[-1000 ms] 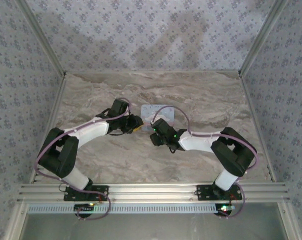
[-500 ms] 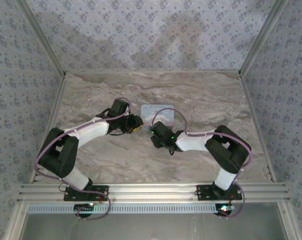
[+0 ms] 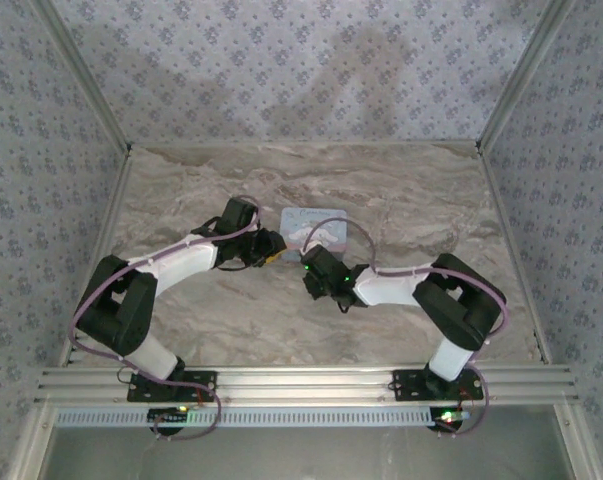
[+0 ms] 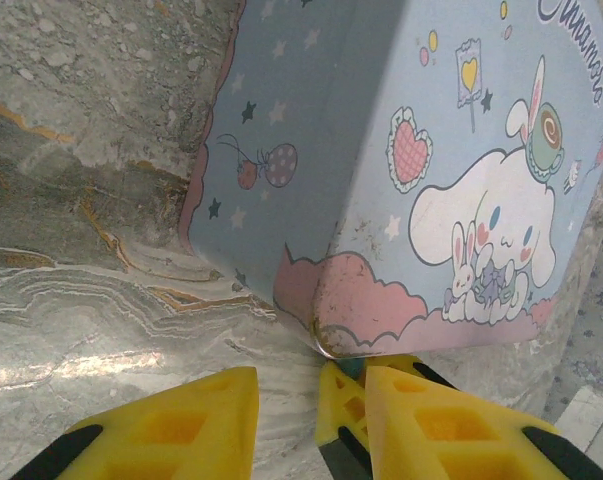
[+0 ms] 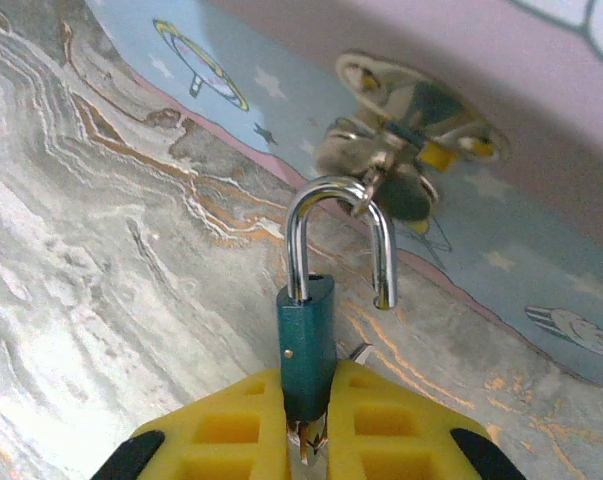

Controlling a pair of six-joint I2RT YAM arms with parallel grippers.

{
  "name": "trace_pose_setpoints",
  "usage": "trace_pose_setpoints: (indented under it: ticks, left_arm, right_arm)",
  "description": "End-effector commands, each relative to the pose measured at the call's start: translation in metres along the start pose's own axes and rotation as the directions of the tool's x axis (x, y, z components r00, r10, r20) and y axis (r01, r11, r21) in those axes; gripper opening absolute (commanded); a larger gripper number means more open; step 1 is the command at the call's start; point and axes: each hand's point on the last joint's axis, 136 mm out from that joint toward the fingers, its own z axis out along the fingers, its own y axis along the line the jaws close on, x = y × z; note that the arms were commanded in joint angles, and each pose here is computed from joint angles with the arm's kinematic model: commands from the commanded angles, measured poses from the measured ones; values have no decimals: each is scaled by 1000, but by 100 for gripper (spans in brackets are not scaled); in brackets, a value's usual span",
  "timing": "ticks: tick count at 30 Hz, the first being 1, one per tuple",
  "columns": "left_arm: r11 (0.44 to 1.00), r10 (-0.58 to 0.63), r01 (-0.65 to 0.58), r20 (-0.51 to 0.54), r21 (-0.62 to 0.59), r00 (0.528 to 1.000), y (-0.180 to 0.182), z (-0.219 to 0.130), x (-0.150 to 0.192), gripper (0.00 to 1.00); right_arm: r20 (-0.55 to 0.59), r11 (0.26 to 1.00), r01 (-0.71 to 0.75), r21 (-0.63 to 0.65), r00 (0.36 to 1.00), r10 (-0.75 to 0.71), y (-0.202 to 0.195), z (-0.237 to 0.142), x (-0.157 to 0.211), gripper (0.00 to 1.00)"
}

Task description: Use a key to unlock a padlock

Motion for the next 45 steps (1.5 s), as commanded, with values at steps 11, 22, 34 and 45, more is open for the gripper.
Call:
trace_pose_setpoints:
  ticks: [11, 22, 34, 45]
  left_arm:
    - [1000, 5, -6, 51, 12, 999, -4, 5, -18, 34]
    - [1000, 14, -15, 92, 4, 996, -3, 4, -36, 35]
    - [1000, 31, -30, 70, -7, 997, -3, 16, -43, 35]
    - [1000, 27, -27, 21, 7, 999, -4, 27, -37, 35]
  right_arm:
    - [-98, 990, 139, -26, 985, -141, -2, -15, 30, 0]
    - [-124, 952, 290, -101, 945, -301, 3, -23, 28, 0]
    - [-93, 924, 361, -123, 923, -373, 4, -26, 17, 0]
    - [-69, 894, 423, -148, 897, -436, 14, -26, 7, 0]
